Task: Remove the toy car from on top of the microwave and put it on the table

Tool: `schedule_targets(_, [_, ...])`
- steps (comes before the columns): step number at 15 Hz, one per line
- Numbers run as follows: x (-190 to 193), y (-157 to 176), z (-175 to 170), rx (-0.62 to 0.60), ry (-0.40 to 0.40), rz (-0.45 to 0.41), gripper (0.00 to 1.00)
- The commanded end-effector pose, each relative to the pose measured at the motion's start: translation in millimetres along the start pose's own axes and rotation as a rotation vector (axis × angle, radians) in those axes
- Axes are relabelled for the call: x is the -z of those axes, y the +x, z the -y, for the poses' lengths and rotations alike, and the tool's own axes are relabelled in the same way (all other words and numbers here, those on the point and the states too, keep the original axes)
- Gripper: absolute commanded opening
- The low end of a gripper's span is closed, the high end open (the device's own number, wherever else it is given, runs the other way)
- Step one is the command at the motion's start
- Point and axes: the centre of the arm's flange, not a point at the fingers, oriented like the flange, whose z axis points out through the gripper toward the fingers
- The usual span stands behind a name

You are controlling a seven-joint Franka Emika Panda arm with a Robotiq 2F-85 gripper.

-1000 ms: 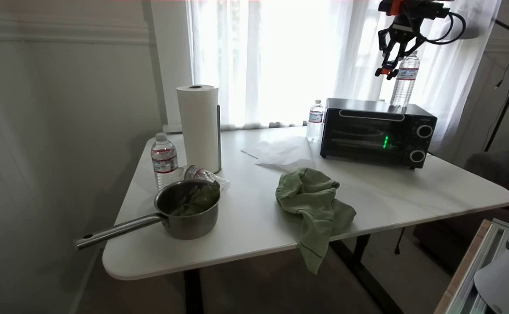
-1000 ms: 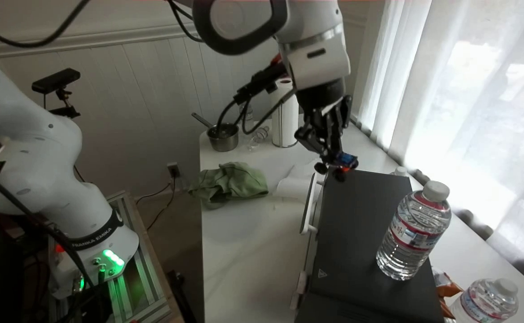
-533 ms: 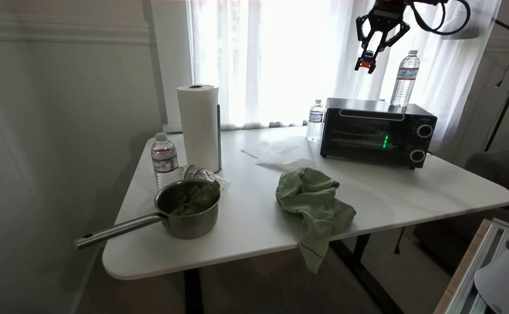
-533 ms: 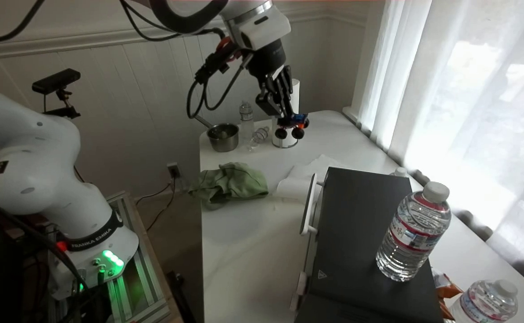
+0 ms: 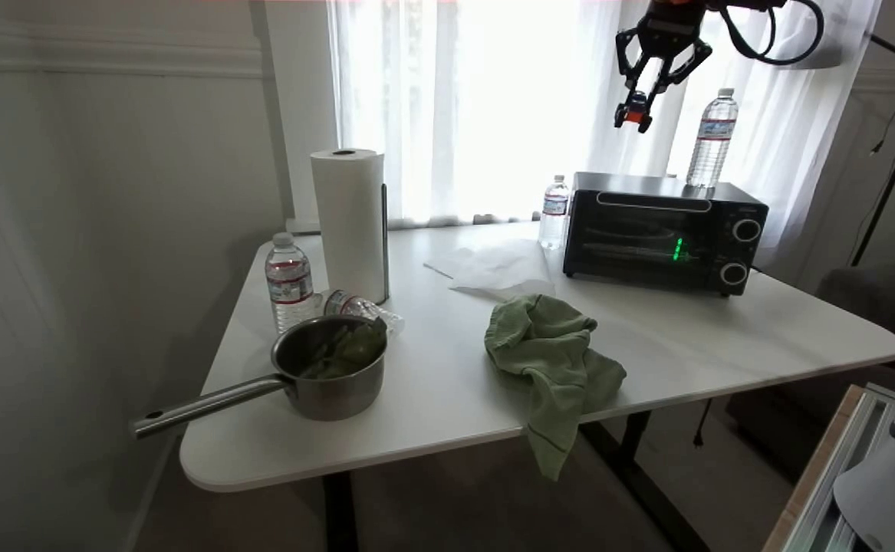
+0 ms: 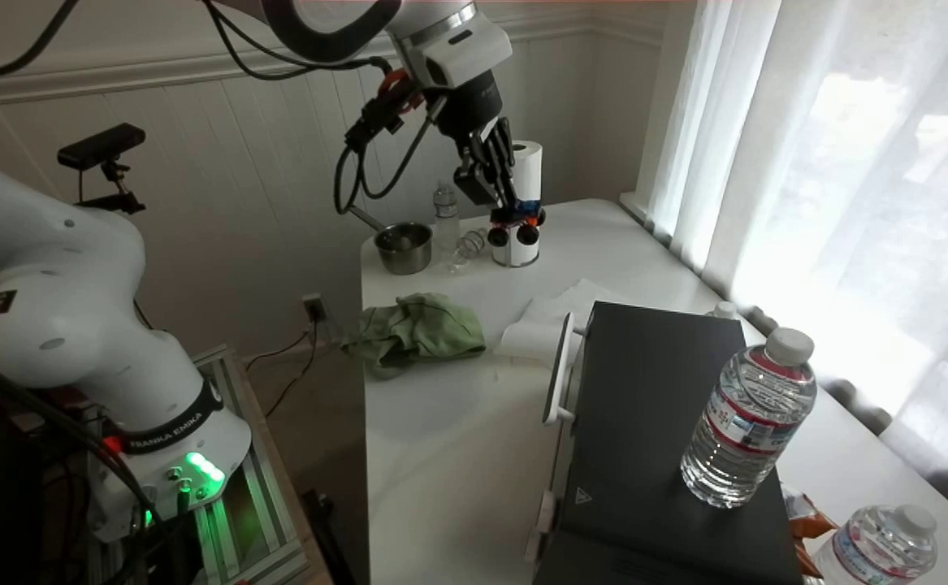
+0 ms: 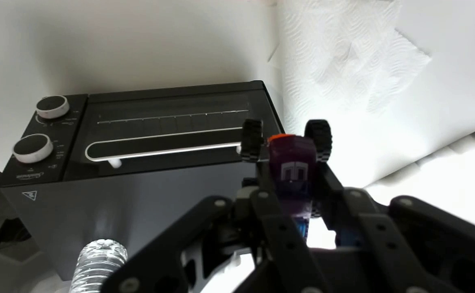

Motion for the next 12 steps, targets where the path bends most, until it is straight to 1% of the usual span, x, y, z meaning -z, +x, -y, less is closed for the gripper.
schedule_targets(1, [-6,-5,13,0.029,0.007,0.001,0.07])
schedule_targets(3, [-19,-26,42,0.107,0.005,0.017,0.07])
schedule_targets(5, [-32,-49,75,0.171,0.009,0.008,0.07])
schedule_targets(8, [-52,-78,123,0.238,0.035,-0.043,0.07])
schedule_targets(10, [-71,-88,144,0.251,0.056,-0.076,0.07])
schedule_targets(12, [-95,-91,154,0.252,0.070,-0.087,0.07])
